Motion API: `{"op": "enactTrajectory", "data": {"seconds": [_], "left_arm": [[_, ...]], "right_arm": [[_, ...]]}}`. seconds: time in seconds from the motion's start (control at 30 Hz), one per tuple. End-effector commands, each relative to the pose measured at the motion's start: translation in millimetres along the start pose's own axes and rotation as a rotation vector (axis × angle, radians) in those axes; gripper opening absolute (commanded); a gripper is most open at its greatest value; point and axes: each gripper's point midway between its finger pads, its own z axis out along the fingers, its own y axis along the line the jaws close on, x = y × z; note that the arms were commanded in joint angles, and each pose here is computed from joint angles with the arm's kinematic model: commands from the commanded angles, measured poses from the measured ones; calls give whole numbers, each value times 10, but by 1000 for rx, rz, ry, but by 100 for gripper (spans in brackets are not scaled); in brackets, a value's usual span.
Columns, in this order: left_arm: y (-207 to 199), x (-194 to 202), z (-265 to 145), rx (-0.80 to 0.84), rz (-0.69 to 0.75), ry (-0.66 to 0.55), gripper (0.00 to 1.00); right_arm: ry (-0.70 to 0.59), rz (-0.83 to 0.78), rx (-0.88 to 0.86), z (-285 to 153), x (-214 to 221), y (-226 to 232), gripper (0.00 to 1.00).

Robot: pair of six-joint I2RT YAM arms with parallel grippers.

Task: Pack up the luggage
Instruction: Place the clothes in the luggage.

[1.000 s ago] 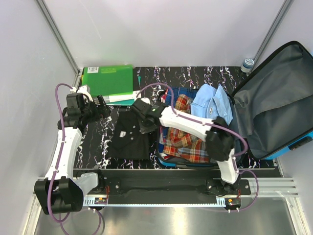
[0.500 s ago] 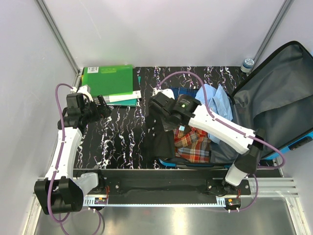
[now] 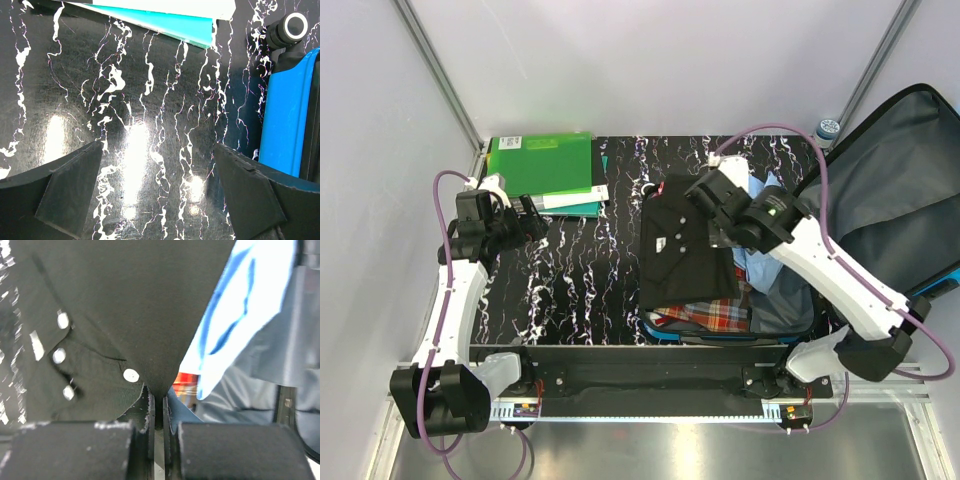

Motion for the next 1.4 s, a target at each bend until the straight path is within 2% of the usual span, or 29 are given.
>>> {"op": "enactTrajectory", "data": {"seconds": [0.0, 0.43, 0.63, 1.37], "left_arm": [[-82, -111, -24, 36, 22, -48, 99], [-67, -101, -10, 30, 20, -44, 99], [-72, -92, -7, 32, 21, -41, 99], [-97, -106, -31, 40, 26, -50, 99]], "right_arm": [[3, -40, 159, -99, 125, -581, 0], [57, -51, 264, -70, 391, -1103, 0], [60, -7, 330, -10, 405, -1300, 0], [217, 4, 442, 712, 591, -1615, 0]]}}
